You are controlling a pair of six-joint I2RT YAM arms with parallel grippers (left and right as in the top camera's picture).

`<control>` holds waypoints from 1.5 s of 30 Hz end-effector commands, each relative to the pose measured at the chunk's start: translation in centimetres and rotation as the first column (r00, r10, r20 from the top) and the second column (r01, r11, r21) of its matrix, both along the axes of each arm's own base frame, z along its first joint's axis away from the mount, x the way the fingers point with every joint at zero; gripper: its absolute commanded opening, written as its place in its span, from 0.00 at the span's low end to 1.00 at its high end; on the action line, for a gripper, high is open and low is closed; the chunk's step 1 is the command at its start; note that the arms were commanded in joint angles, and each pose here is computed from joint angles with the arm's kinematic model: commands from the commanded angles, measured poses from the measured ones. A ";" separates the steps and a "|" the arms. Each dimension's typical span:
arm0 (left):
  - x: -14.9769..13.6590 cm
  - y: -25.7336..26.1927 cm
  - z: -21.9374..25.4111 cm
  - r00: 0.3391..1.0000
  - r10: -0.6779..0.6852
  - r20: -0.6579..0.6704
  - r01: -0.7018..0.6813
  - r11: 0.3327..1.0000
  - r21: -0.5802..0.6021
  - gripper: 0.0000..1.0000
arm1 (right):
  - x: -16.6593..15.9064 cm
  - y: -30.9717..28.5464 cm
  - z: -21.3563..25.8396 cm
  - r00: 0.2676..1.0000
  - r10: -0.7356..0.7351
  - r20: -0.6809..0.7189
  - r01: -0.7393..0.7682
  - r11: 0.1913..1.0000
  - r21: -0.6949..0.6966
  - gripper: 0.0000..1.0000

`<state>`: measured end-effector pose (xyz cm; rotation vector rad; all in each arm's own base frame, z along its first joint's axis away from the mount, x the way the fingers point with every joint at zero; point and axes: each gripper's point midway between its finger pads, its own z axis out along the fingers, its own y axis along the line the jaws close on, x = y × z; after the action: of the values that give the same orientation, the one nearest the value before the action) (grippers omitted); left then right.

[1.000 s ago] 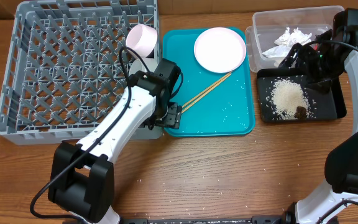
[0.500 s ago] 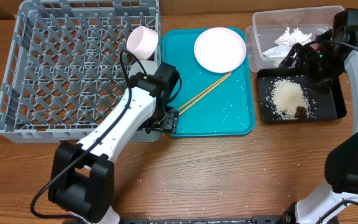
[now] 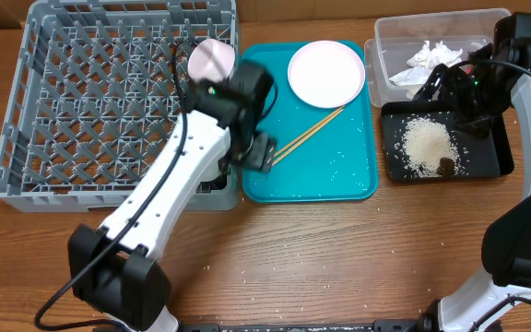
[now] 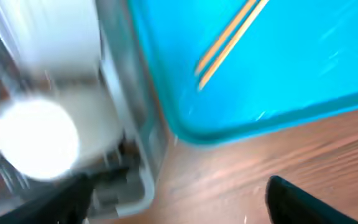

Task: Sort waste into correct bins and load items into the dishwasher
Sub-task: 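Grasp the large pink plate edge with the left gripper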

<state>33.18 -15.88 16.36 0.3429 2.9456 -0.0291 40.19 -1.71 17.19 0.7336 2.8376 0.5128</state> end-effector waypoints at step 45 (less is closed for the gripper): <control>21.5 -12.7 -10.8 0.866 0.481 0.137 -0.422 0.850 -0.316 0.76 | 0.4 -0.1 2.0 0.998 -0.001 0.063 0.001 1.000 -0.008 1.00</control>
<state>54.51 -28.69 7.78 -0.1890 2.6753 -0.3371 40.31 -1.73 17.22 0.7312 2.8332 0.5125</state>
